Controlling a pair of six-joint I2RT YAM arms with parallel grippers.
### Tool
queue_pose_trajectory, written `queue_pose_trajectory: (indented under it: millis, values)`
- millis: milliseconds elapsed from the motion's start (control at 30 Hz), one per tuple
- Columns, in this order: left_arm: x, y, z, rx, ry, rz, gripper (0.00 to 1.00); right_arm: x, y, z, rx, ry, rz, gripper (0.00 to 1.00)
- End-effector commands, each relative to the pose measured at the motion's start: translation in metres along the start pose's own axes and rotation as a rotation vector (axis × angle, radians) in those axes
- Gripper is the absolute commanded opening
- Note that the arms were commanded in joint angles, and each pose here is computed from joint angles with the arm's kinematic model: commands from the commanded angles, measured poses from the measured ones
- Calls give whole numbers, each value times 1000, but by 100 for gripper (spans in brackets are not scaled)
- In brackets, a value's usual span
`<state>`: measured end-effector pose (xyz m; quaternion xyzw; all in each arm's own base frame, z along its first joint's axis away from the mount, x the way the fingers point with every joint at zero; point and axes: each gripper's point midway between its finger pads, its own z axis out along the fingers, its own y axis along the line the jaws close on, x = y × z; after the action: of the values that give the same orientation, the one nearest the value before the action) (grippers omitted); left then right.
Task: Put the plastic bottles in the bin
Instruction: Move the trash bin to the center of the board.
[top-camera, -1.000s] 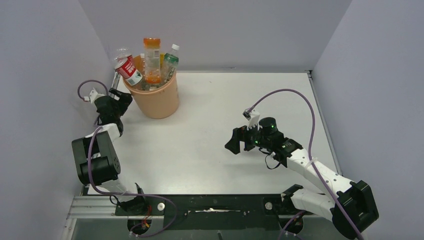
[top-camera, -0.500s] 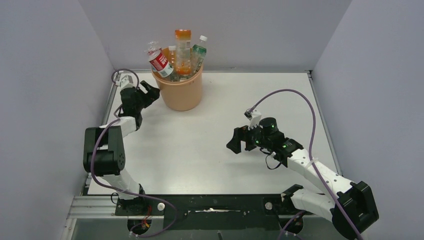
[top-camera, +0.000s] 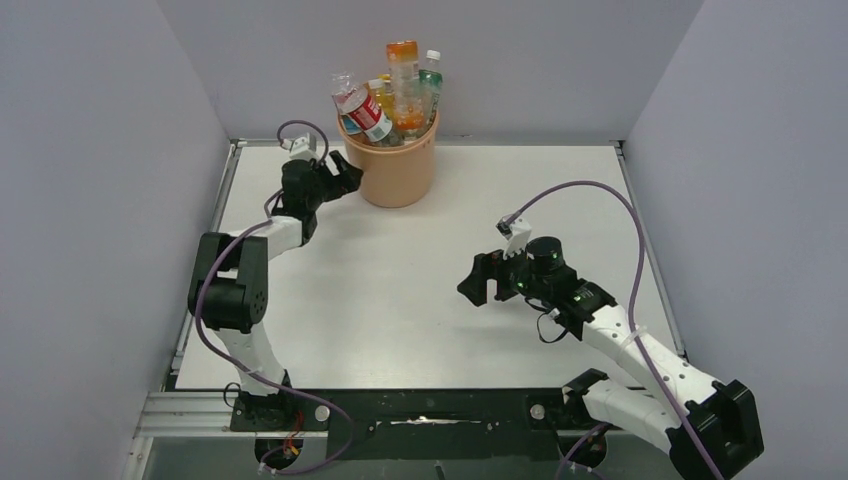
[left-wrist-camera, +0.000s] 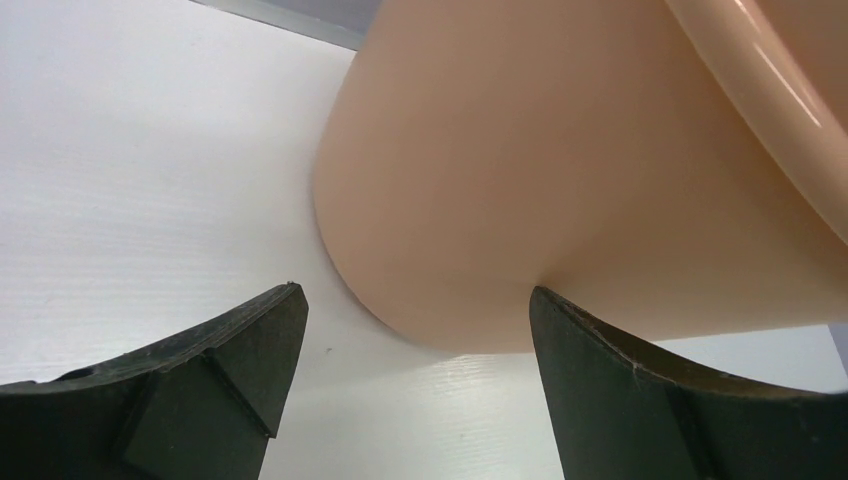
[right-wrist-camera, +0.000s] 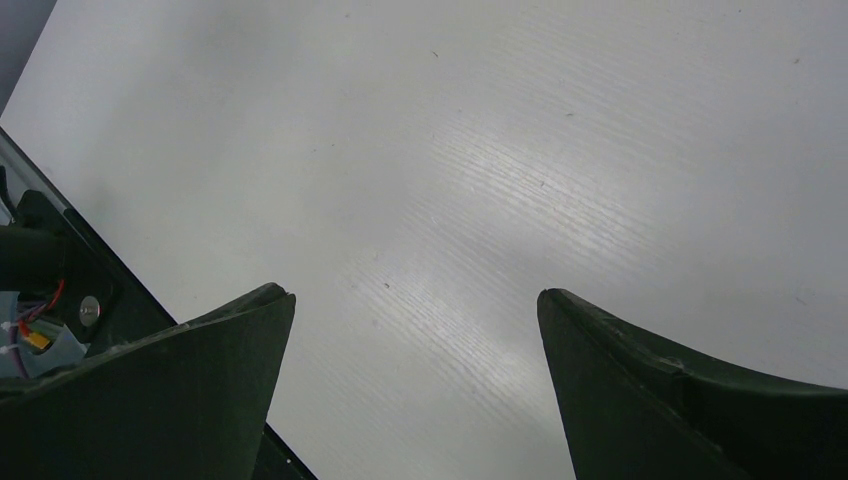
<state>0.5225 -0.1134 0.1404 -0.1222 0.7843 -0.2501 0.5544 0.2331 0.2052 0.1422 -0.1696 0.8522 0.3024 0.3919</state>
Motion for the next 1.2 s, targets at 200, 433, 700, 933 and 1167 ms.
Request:
queue_pose_trajectory:
  millis: [200, 433, 700, 933, 1167]
  values:
    - [5, -65, -13, 98, 1, 151, 82, -15, -23, -8, 88, -82, 19, 98]
    - [2, -60, -51, 55, -2, 166, 83, -24, -58, -15, 191, -124, 54, 98]
    - [2, -53, -89, 13, -7, 151, 84, -50, -87, -28, 332, -209, 30, 98]
    - [3, -28, -126, -93, -74, 129, 84, -77, -117, -45, 505, -309, -10, 98]
    - [24, 5, -155, -210, -65, 136, 84, -86, -175, -86, 772, -393, 19, 98]
